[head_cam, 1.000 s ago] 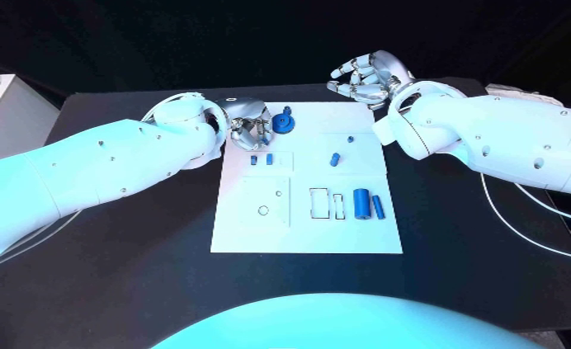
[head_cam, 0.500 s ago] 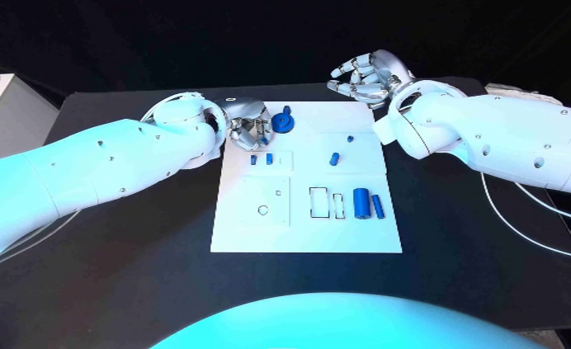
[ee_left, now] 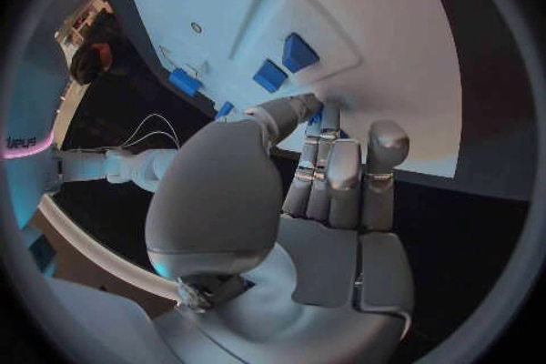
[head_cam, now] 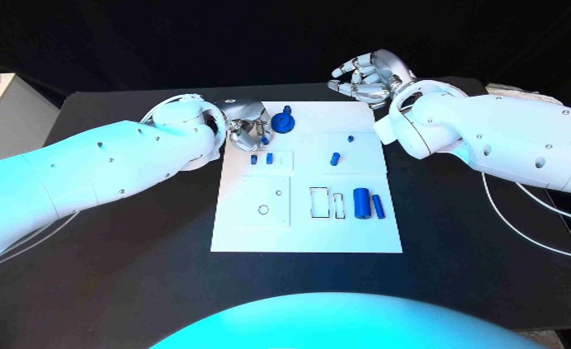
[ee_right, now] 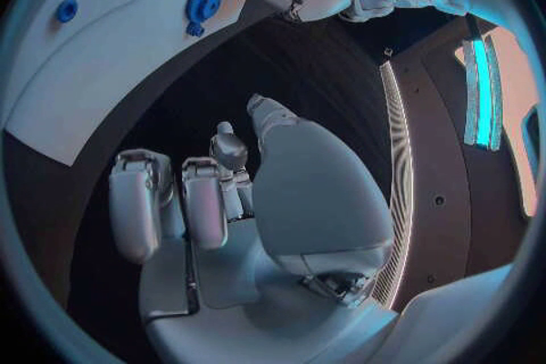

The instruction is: Assemble the parts on the task board

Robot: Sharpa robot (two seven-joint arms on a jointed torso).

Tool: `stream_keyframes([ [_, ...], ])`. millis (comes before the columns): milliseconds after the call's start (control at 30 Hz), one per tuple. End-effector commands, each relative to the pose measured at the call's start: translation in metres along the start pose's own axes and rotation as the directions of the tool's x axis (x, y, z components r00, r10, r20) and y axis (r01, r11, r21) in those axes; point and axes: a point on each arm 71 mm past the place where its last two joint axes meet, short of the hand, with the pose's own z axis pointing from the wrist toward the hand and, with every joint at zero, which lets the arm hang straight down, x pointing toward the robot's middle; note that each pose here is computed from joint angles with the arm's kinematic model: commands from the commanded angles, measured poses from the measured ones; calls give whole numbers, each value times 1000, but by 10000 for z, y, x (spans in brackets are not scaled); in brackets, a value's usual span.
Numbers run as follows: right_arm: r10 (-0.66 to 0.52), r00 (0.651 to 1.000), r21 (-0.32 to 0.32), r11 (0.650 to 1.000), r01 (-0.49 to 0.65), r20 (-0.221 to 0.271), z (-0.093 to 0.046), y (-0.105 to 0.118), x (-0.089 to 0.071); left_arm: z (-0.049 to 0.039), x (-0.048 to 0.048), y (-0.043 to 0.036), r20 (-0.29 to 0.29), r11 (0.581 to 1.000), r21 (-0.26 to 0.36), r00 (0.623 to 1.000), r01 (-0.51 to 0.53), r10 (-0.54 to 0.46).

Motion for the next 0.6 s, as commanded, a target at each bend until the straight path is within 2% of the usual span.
stream_keyframes([
  [33, -8, 1000, -14, 1000, 8, -6, -1, 11, 6, -1, 16, -9, -3, 1000, 2, 1000, 4, -4],
  [600, -8, 1000, -13, 1000, 8, -4, 0, 5, -1, -21, 10, 23, 2, 1000, -14, 1000, 5, -5],
])
